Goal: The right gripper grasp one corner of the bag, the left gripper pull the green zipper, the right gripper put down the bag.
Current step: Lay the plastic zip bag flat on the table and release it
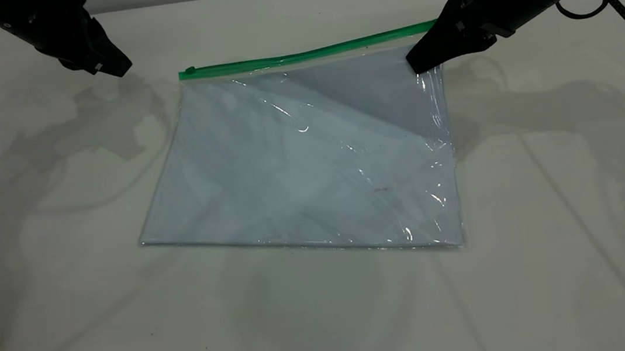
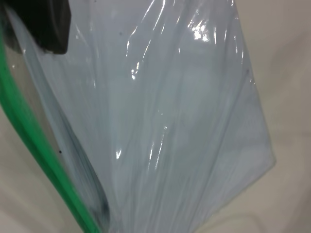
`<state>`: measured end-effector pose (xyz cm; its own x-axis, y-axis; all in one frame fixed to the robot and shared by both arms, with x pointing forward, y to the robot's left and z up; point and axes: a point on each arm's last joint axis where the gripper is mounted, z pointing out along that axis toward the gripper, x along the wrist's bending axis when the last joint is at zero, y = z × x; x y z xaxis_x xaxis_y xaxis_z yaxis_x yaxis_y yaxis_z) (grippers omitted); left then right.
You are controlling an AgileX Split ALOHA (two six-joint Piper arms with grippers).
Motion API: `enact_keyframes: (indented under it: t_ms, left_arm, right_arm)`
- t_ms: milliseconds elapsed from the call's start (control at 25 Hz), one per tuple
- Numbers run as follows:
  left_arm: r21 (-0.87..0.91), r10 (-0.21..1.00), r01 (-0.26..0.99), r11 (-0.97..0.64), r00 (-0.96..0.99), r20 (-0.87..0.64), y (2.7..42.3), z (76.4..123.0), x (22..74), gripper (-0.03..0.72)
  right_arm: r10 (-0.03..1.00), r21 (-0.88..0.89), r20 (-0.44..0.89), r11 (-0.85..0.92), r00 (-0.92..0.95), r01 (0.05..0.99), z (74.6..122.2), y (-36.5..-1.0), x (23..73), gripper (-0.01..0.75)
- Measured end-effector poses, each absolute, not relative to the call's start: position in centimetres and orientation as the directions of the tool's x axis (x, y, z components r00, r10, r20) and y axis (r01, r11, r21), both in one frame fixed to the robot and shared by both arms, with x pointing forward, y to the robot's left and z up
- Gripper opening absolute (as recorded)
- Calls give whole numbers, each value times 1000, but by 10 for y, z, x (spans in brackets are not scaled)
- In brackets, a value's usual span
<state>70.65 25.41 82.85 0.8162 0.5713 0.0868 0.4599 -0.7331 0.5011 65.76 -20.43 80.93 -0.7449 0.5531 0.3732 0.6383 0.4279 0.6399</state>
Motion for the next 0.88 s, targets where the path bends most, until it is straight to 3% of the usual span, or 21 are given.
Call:
enact_keyframes:
  t_ms: [200,320,520,640,720,880]
  left_arm:
    - [539,601,475,-696,795,75,252,845,708,225]
    - [587,620,475,-656,783,59,249,876,708,306]
    - [652,603,441,-617,797,32,242,925,702,370]
    - [676,592,427,-600,806,17,239,950,695,375]
    - [690,596,425,-586,803,13,238,967,691,375]
    - [728,610,398,-558,791,35,237,1011,680,375]
  right_arm:
    - [569,640,365,422,-737,642,809,-205,659,49]
    - [596,638,340,422,-727,644,807,-206,661,120]
    - [670,625,259,433,-696,649,804,-209,667,442]
    - [738,609,188,430,-648,666,807,-216,673,587]
    - [760,602,149,438,-633,668,820,-219,676,617]
    - [772,625,91,447,-629,639,873,-222,678,582]
